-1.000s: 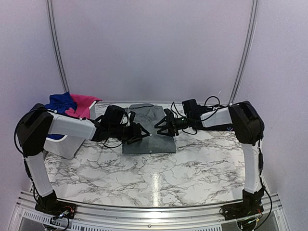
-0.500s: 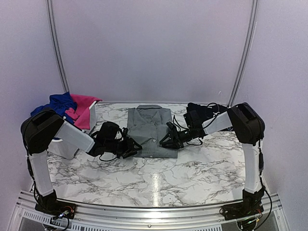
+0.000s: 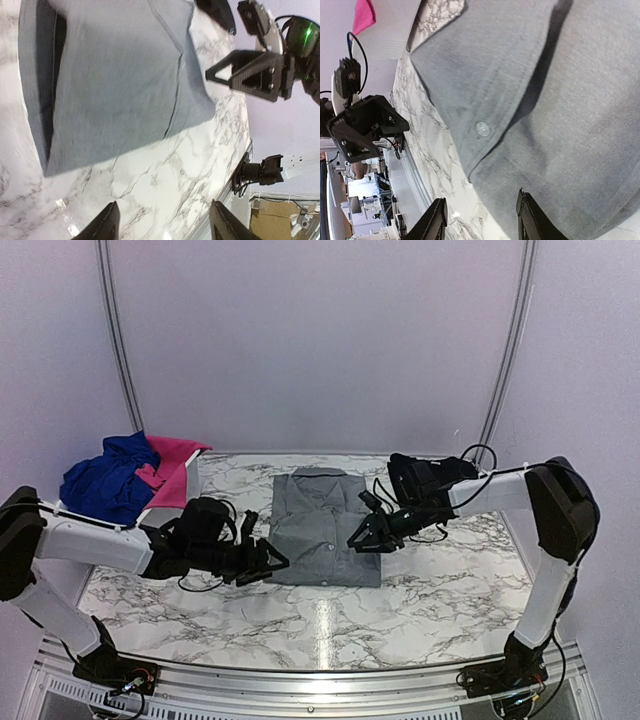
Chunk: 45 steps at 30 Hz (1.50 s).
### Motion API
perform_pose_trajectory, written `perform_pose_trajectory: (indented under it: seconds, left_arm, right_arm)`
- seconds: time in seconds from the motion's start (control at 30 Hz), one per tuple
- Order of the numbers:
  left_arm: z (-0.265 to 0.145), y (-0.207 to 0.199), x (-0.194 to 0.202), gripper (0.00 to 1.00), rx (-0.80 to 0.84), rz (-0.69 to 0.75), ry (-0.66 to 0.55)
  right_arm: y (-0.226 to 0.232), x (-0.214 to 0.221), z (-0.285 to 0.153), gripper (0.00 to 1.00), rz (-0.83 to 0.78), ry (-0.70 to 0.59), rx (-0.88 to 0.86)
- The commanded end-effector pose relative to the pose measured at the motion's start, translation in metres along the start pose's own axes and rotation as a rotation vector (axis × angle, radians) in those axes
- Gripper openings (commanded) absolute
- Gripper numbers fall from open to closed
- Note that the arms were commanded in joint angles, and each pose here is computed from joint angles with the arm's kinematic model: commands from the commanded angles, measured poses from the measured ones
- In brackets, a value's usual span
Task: Fold and stack the mixed laundry pile
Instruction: Smooth out the 2/3-rectangle-folded shirt at the center of the board.
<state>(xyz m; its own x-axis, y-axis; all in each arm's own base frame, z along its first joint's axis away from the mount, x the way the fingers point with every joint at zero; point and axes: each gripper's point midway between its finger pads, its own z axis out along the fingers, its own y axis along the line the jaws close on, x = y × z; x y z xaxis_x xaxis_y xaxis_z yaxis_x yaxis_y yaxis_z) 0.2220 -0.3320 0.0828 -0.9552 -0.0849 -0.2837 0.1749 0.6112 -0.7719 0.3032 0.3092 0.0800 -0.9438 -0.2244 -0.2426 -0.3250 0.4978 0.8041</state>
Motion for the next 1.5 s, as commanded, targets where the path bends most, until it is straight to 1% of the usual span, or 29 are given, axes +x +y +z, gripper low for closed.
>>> perform_pose_trajectory:
  seconds: [0.0, 0.07, 0.13, 0.2, 0.3, 0.37, 0.5, 0.63, 0.77, 0.87, 1.0, 1.07, 1.13, 1.17, 1.23, 1.33, 1.37, 1.47]
  left_arm:
    - [-0.027, 0.002, -0.047, 0.70, -0.106, 0.028, -0.110]
    - [-0.034, 0.009, -0.069, 0.78, -0.141, 0.003, -0.148]
    - [-0.036, 0.017, -0.087, 0.82, -0.167, -0.015, -0.170]
    - [-0.033, 0.030, -0.104, 0.84, -0.201, -0.038, -0.179]
    - [-0.024, 0.030, -0.124, 0.84, -0.187, -0.040, -0.186]
    - [-0.015, 0.031, -0.137, 0.80, -0.181, -0.028, -0.188]
    - [0.012, 0.030, -0.159, 0.66, -0.170, 0.002, -0.160]
    - [0.035, 0.044, -0.169, 0.58, -0.207, 0.008, -0.137]
    - [0.044, 0.061, -0.172, 0.56, -0.268, 0.007, -0.136]
    - [0.046, 0.076, -0.169, 0.55, -0.325, -0.002, -0.126]
    - [0.056, 0.081, -0.164, 0.52, -0.312, -0.010, -0.095]
    - [0.060, 0.077, -0.163, 0.46, -0.283, -0.001, -0.083]
    - [0.062, 0.067, -0.170, 0.39, -0.241, 0.024, -0.100]
    - [0.063, 0.065, -0.173, 0.34, -0.232, 0.032, -0.101]
    - [0.061, 0.064, -0.178, 0.21, -0.229, 0.036, -0.110]
    - [0.049, 0.068, -0.190, 0.02, -0.245, 0.033, -0.149]
    - [0.045, 0.070, -0.195, 0.00, -0.255, 0.038, -0.166]
    - [0.036, 0.075, -0.208, 0.00, -0.279, 0.062, -0.202]
  right_arm:
    - [0.029, -0.010, -0.017, 0.43, -0.055, -0.041, 0.003]
    - [0.032, -0.012, -0.017, 0.43, -0.038, -0.049, 0.003]
    - [0.039, -0.013, -0.012, 0.43, -0.046, -0.055, -0.006]
    - [0.048, -0.013, -0.002, 0.42, -0.073, -0.048, -0.010]
    - [0.056, -0.015, 0.019, 0.41, -0.108, -0.035, 0.016]
    - [0.057, -0.016, 0.033, 0.40, -0.119, -0.034, 0.024]
    - [0.052, -0.019, 0.060, 0.37, -0.131, -0.016, 0.051]
    - [0.053, -0.021, 0.081, 0.36, -0.148, 0.006, 0.057]
    - [0.066, -0.019, 0.095, 0.36, -0.189, 0.033, 0.051]
    - [0.081, -0.019, 0.101, 0.37, -0.232, 0.027, 0.050]
    - [0.087, -0.020, 0.111, 0.38, -0.271, 0.014, 0.079]
    - [0.087, -0.017, 0.116, 0.41, -0.278, 0.018, 0.089]
    - [0.076, -0.013, 0.120, 0.41, -0.262, 0.028, 0.126]
    - [0.070, -0.011, 0.121, 0.42, -0.253, 0.030, 0.142]
    - [0.058, -0.004, 0.121, 0.44, -0.237, 0.037, 0.174]
    - [0.047, 0.009, 0.121, 0.44, -0.209, 0.069, 0.179]
    - [0.045, 0.015, 0.122, 0.44, -0.200, 0.084, 0.170]
    - [0.048, 0.031, 0.122, 0.44, -0.188, 0.123, 0.110]
